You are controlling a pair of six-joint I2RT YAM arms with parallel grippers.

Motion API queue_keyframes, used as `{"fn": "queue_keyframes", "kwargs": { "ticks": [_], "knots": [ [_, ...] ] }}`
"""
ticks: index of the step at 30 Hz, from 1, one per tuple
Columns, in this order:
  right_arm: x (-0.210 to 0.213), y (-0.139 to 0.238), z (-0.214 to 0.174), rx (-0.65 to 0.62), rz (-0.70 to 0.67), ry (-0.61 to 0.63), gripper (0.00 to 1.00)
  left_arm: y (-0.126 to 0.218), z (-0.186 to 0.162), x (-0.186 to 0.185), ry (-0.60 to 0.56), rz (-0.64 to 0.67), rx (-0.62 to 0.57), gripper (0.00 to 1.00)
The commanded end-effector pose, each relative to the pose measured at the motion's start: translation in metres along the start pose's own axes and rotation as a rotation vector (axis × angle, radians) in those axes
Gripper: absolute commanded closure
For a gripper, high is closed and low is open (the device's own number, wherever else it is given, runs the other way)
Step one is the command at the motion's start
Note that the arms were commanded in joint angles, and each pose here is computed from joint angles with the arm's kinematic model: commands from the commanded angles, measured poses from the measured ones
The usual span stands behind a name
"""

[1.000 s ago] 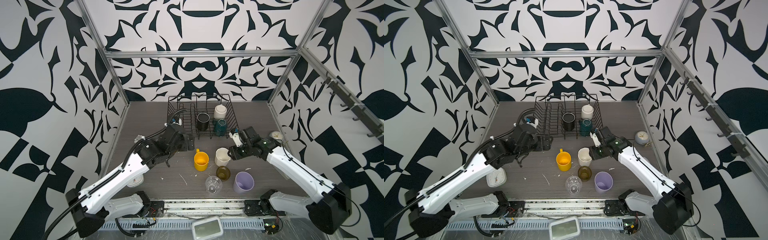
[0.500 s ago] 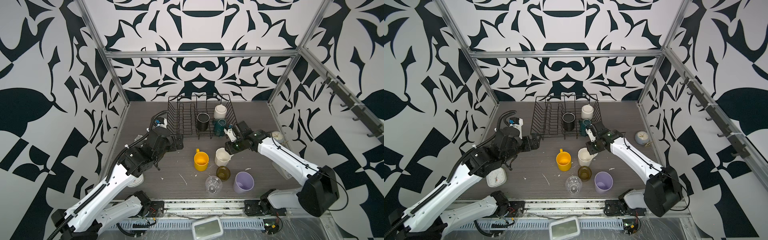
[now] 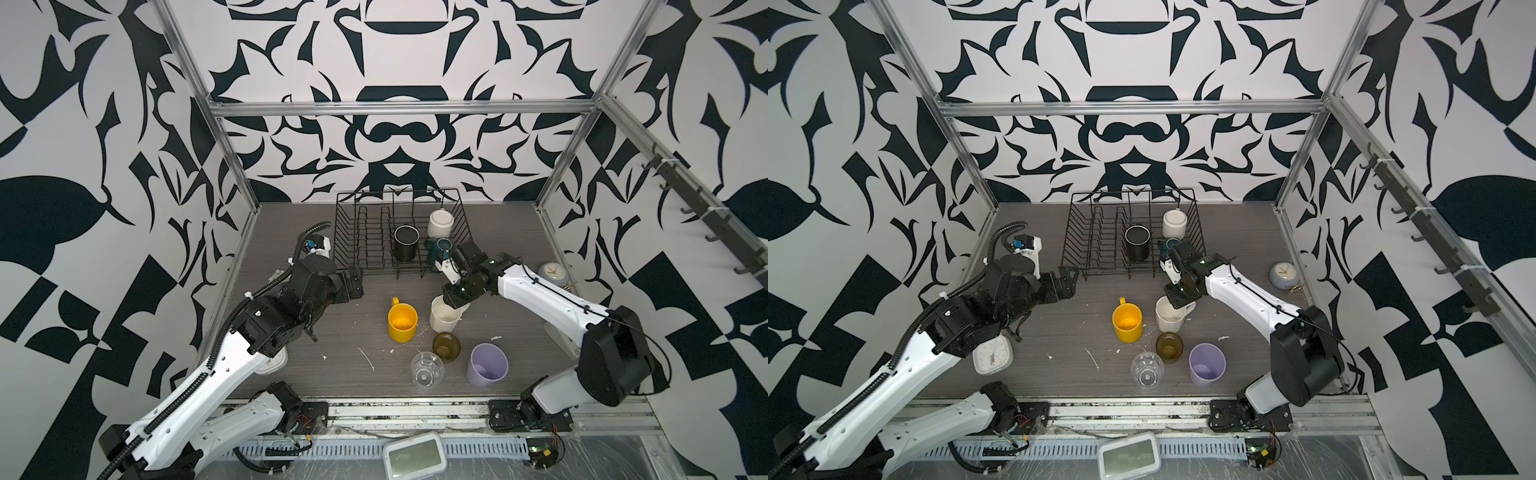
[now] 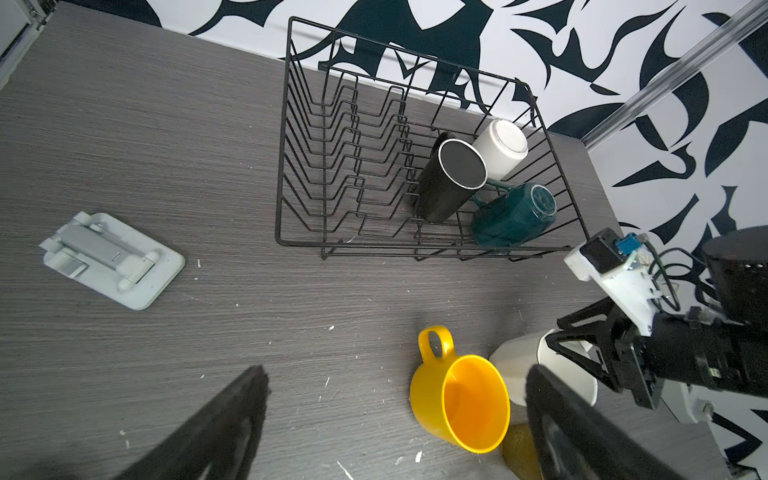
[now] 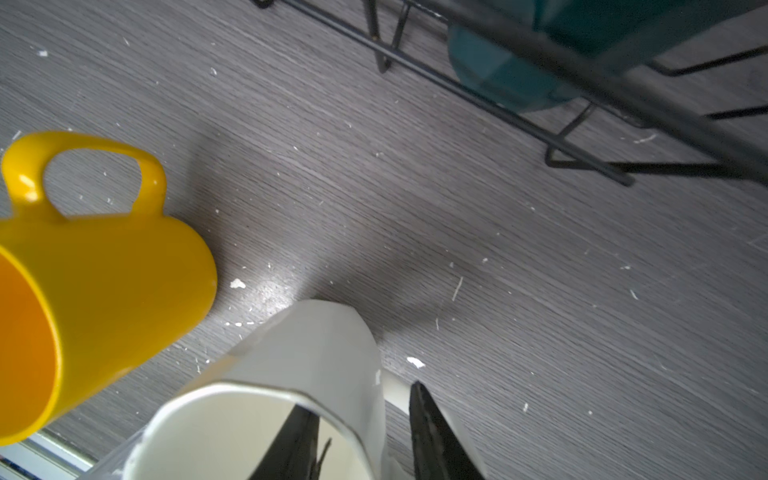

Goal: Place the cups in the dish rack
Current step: 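Lower the right gripper into the white mug and grip its rim, then lift the white mug and carry it toward the left gripper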

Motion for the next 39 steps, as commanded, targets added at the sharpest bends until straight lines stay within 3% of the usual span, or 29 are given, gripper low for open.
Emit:
{"fn": "queue_keyframes", "kwargs": {
  "ticks": [1,16,21,28,39],
  "knots": [
    [0.003,0.007,0.015,-0.044,-0.014,0.039,0.65,0.002,-0.001,0.008,-0.009,0.032,-0.009,0.01],
    [-0.001,0.007,0.019,-0.037,-0.099,0.100,0.88,0.005,0.001,0.018,-0.011,0.054,-0.044,0.01],
    [-0.005,0.014,0.020,-0.057,-0.136,0.117,1.00,0.008,0.005,0.020,-0.004,0.059,-0.070,0.01],
    [-0.005,0.035,0.026,-0.118,-0.154,0.112,1.00,0.014,0.010,0.024,0.018,0.066,-0.122,0.01],
    [0.007,0.102,0.038,-0.303,-0.089,0.061,1.00,0.023,0.021,0.028,0.073,0.038,-0.218,0.01]
  ]
}}
Point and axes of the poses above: each gripper's point midway between its finger pads, its own y axis back along the fingers, its own x axis along the line the jaws close on, z = x × y, the point moved 5 cm from there along y, back along the fingers, and after that the axes turned 2 degrees about y, right-handed, at the moved point
